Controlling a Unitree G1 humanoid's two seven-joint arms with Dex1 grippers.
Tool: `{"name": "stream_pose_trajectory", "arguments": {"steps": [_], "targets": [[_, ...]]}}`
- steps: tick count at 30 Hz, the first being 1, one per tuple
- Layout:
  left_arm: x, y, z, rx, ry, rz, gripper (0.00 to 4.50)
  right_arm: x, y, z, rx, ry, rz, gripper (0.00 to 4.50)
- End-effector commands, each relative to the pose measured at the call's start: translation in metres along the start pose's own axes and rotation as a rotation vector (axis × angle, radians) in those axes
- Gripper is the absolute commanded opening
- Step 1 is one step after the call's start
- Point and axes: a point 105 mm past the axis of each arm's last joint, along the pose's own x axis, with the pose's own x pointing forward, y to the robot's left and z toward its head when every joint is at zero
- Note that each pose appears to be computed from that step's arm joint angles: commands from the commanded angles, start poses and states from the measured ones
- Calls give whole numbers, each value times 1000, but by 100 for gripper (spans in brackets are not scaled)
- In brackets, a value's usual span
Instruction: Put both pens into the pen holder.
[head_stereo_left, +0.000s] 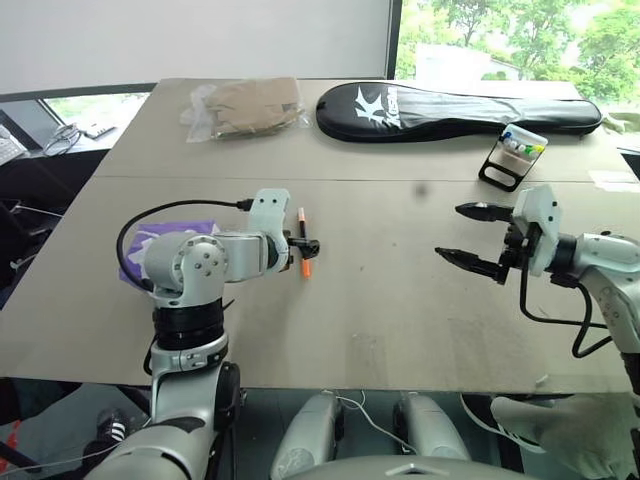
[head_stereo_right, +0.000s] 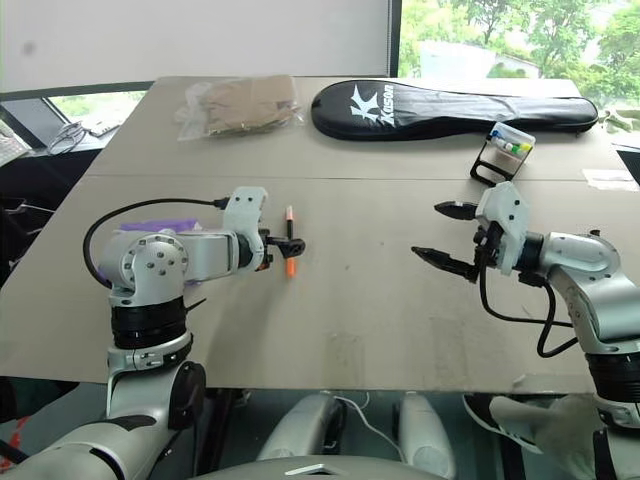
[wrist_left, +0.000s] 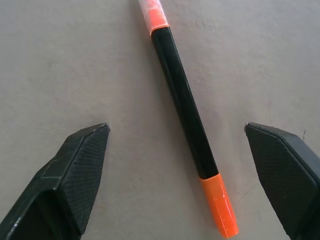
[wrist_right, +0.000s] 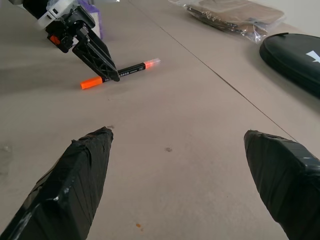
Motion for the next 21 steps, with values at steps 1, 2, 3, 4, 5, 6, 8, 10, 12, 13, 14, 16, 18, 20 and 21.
{"name": "stream_pose_trajectory", "arguments": {"steps": [1, 2, 3, 4, 5, 6, 8, 10, 12, 13, 14, 16, 18, 20, 21], "targets": [[11, -15, -15, 51, 86, -60, 336, 1, 10, 8, -19, -5, 18, 450], [12, -16, -17, 53, 93, -68, 311, 1, 13, 7, -6, -4, 23, 450], [12, -17, -18, 59, 97, -78, 276, 2, 14, 5, 6, -6, 23, 450], [12, -17, -19, 83, 94, -77, 240, 3, 16, 4, 17, -7, 24, 450], [11, -18, -20, 99, 93, -85, 202, 4, 18, 2, 26, -4, 32, 450], [11, -19, -21, 111, 92, -94, 165, 5, 20, 1, 33, 1, 35, 450], [8, -19, -24, 155, 84, -104, 84, 9, 18, 0, 47, -11, 23, 450], [7, -19, -25, 176, 79, -109, 11, 11, 17, 1, 56, -20, 16, 450], [3, -16, -22, 191, 40, -108, 11, 16, 17, 1, 81, -30, 21, 450], [1, -14, -21, 199, 21, -105, 11, 18, 17, 2, 90, -36, 24, 450], [-7, -15, -13, 209, -49, -129, 11, 22, 18, 3, 134, -49, 27, 450], [-28, -25, 6, 241, -254, -232, 11, 29, 19, 7, 275, -80, 41, 450], [-51, -39, 19, 295, -440, -356, 11, 36, 23, 11, 405, -102, 76, 450], [-72, -54, 8, 437, -497, -509, 11, 44, 32, 20, 520, -132, 155, 450], [-79, -58, 1, 524, -508, -556, 11, 50, 33, 27, 579, -156, 185, 450]]}}
